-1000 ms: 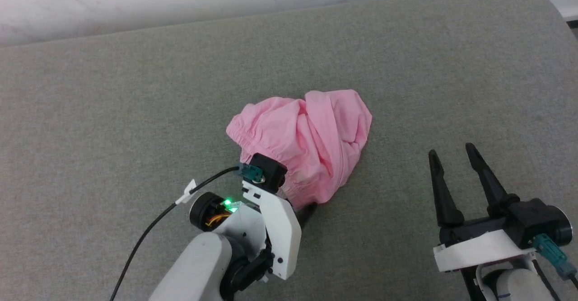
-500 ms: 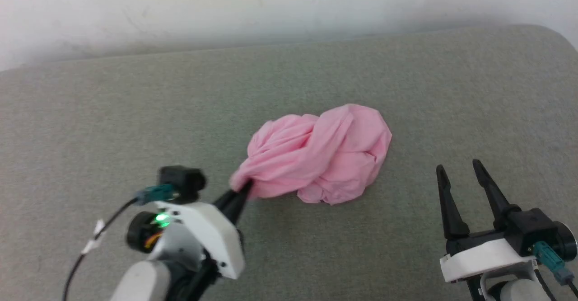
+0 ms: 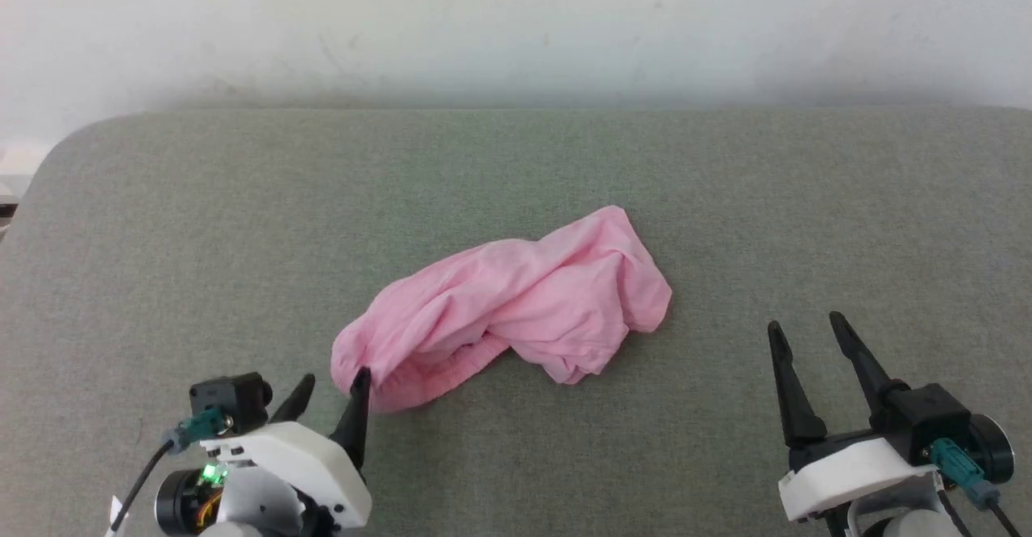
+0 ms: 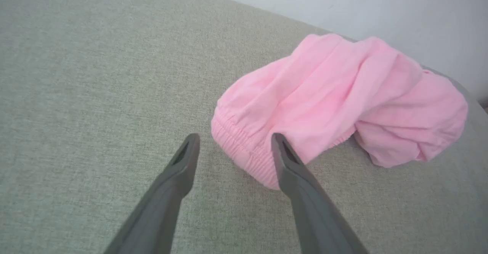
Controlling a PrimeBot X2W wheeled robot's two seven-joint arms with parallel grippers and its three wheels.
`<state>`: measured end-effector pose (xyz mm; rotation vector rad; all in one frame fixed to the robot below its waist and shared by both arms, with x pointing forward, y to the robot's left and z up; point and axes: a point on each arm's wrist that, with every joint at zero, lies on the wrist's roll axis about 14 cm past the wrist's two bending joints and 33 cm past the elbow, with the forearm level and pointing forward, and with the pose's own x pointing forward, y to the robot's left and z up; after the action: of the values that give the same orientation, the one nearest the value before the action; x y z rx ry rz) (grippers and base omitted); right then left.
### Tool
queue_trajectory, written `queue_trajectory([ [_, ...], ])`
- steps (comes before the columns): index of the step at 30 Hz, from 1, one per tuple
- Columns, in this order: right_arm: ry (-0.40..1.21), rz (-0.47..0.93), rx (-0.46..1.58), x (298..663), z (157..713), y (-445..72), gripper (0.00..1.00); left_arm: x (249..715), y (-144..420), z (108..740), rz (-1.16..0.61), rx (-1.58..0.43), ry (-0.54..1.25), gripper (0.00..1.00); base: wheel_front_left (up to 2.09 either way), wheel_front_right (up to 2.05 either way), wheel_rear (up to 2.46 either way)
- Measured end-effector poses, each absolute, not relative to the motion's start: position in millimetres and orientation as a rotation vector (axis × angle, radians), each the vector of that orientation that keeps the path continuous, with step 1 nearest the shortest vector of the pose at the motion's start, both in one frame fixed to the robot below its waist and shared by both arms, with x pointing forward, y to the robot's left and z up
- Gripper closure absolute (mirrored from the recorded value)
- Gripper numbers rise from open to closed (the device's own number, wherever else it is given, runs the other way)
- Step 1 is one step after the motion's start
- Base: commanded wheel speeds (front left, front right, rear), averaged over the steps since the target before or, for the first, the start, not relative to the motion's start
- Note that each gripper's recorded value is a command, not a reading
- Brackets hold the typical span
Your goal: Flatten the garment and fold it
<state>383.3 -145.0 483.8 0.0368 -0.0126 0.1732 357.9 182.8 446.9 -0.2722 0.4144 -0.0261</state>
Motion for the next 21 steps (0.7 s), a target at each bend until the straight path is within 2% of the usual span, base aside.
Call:
queue_trajectory([
  [5,-0.019,0.196,0.023,385,486,-138,0.00,376,182,492,-0.036,-0.232,0.122,0.00,0.00,0.00,0.00],
  [9,-0.007,0.236,0.014,395,492,-125,0.00,373,185,522,-0.038,-0.160,-0.088,0.00,0.00,0.00,0.00],
  [14,0.107,0.347,-0.006,418,495,-97,0.00,364,181,532,-0.052,-0.060,-0.144,0.00,0.00,0.00,0.00],
  [21,0.439,0.425,-0.061,447,464,-79,0.00,350,178,532,-0.028,-0.065,-0.150,0.00,0.00,0.00,0.00],
])
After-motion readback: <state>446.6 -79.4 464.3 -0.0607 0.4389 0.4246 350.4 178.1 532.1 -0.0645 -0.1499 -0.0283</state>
